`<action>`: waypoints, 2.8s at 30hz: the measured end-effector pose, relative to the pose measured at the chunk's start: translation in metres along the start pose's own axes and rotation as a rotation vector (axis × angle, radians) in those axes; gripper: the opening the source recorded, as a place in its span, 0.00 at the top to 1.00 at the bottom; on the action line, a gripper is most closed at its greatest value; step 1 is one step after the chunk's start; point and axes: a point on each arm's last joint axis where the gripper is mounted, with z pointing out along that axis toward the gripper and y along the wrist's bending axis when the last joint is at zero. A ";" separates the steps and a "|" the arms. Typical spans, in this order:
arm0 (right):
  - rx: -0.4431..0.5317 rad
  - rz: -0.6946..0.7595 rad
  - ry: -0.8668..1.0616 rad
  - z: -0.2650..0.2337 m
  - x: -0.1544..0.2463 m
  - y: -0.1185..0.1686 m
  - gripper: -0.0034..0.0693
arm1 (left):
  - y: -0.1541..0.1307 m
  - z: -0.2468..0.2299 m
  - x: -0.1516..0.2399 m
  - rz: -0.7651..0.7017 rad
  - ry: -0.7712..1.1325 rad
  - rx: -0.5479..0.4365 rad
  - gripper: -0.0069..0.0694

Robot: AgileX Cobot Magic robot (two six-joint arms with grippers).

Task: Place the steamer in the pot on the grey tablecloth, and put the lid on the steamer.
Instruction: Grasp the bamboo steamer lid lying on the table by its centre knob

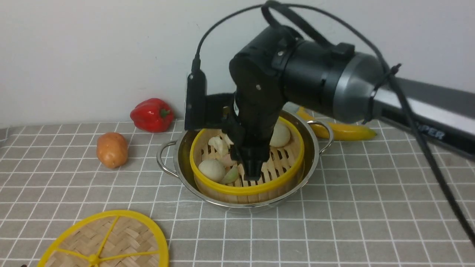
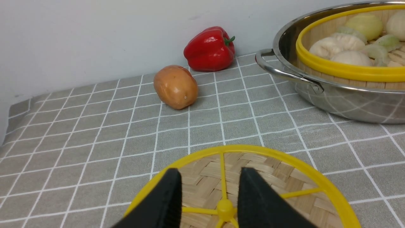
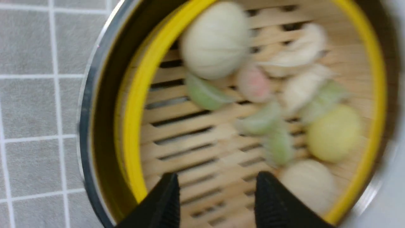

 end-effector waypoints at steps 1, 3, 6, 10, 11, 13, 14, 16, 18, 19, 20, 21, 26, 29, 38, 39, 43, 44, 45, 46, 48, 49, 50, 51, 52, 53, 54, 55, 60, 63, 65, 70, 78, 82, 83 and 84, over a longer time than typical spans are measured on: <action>0.022 0.019 -0.004 -0.008 0.001 -0.003 0.57 | 0.000 0.000 0.000 0.000 0.000 0.000 0.59; 0.089 0.089 -0.013 -0.030 0.006 -0.011 0.71 | 0.000 0.000 0.000 0.000 0.000 0.000 0.59; 0.170 0.185 -0.038 -0.060 0.012 -0.019 0.90 | 0.000 0.000 0.000 0.000 0.000 0.000 0.59; 0.246 0.385 -0.130 -0.098 0.021 -0.029 0.97 | 0.000 0.000 0.000 0.000 0.000 0.000 0.59; 0.252 0.432 -0.150 -0.103 0.022 -0.031 0.97 | 0.000 0.000 0.000 0.000 0.000 0.000 0.59; 0.268 0.565 -0.218 -0.120 0.026 -0.034 0.97 | 0.000 0.000 0.000 0.000 0.000 0.000 0.59; 0.269 0.629 -0.248 -0.126 0.026 -0.035 0.97 | 0.000 0.000 0.000 0.000 0.000 0.000 0.59; 0.268 0.690 -0.281 -0.130 0.026 -0.036 0.97 | 0.000 0.000 0.000 0.000 0.000 0.000 0.59; 0.263 0.744 -0.308 -0.132 0.025 -0.037 0.97 | 0.000 0.000 0.000 0.000 0.000 0.000 0.59; 0.259 0.766 -0.322 -0.132 0.024 -0.037 0.96 | 0.000 0.000 0.000 0.000 0.000 0.000 0.59; 0.256 0.785 -0.335 -0.132 0.023 -0.037 0.96 | 0.000 0.000 0.000 0.000 0.000 0.000 0.59; 0.256 0.786 -0.335 -0.132 0.023 -0.037 0.96 | 0.000 0.000 0.000 0.000 0.000 0.000 0.59; 0.261 0.793 -0.347 -0.131 0.023 -0.038 0.94 | 0.000 0.000 0.000 0.000 0.000 0.000 0.59; 0.285 0.785 -0.330 -0.129 0.037 -0.037 0.92 | 0.000 0.000 0.000 0.000 0.000 0.000 0.59; 0.397 1.061 -0.411 -0.152 0.175 -0.001 0.86 | 0.000 0.000 0.000 0.000 0.000 0.000 0.59; 0.419 1.109 -0.424 -0.153 0.195 0.009 0.86 | 0.000 0.000 0.000 0.000 0.000 0.000 0.59; 0.509 1.277 -0.491 -0.154 0.258 0.053 0.83 | 0.000 0.000 0.000 0.000 0.000 0.000 0.59; 0.532 1.301 -0.523 -0.154 0.268 0.063 0.83 | 0.000 0.000 0.000 0.000 0.000 0.000 0.59; 0.565 1.333 -0.554 -0.154 0.281 0.078 0.82 | 0.000 0.000 0.000 0.000 0.000 0.000 0.59; 0.596 1.338 -0.601 -0.157 0.288 0.088 0.81 | 0.000 0.000 0.000 0.000 0.000 0.000 0.59; 0.636 1.342 -0.644 -0.154 0.298 0.106 0.80 | 0.000 0.000 0.000 0.000 0.000 0.000 0.59; 0.674 1.323 -0.680 -0.152 0.306 0.122 0.80 | 0.000 0.000 0.000 0.000 0.000 0.000 0.59; 0.691 1.310 -0.702 -0.151 0.309 0.130 0.79 | 0.000 0.000 0.000 0.000 0.000 0.000 0.59; 0.717 1.285 -0.748 -0.149 0.313 0.144 0.78 | 0.000 0.000 0.000 0.000 0.000 0.000 0.59; 0.725 1.274 -0.763 -0.143 0.317 0.155 0.78 | 0.000 0.000 0.000 0.000 0.000 0.000 0.59; 0.738 1.257 -0.791 -0.141 0.319 0.164 0.77 | 0.000 0.000 0.000 0.000 0.000 0.000 0.59; 0.737 1.257 -0.785 -0.137 0.320 0.167 0.77 | 0.000 0.000 0.000 0.000 0.000 0.000 0.59; 0.751 1.243 -0.803 -0.132 0.324 0.178 0.76 | 0.000 0.000 0.000 0.000 0.000 0.000 0.59; 0.782 1.217 -0.846 -0.108 0.336 0.211 0.74 | 0.000 0.000 0.000 0.000 0.000 0.000 0.59; 0.795 1.211 -0.864 -0.097 0.340 0.222 0.72 | 0.000 0.000 0.000 0.000 0.000 0.000 0.59; 0.804 1.225 -0.862 -0.097 0.342 0.225 0.70 | 0.000 0.000 0.000 0.000 0.000 0.000 0.59; 0.771 1.320 -0.787 -0.090 0.348 0.228 0.68 | 0.000 0.000 0.000 0.000 -0.001 0.000 0.59; 0.719 1.413 -0.784 -0.086 0.349 0.231 0.63 | 0.000 0.000 0.000 0.000 -0.001 0.000 0.59; 0.714 1.414 -0.814 -0.088 0.347 0.230 0.63 | 0.000 0.000 0.000 0.000 -0.001 0.000 0.59; 0.715 1.410 -0.823 -0.088 0.347 0.229 0.62 | 0.000 0.000 0.000 0.000 -0.001 0.000 0.59; 0.715 1.407 -0.840 -0.089 0.346 0.229 0.62 | 0.000 0.000 0.000 0.000 -0.001 0.000 0.59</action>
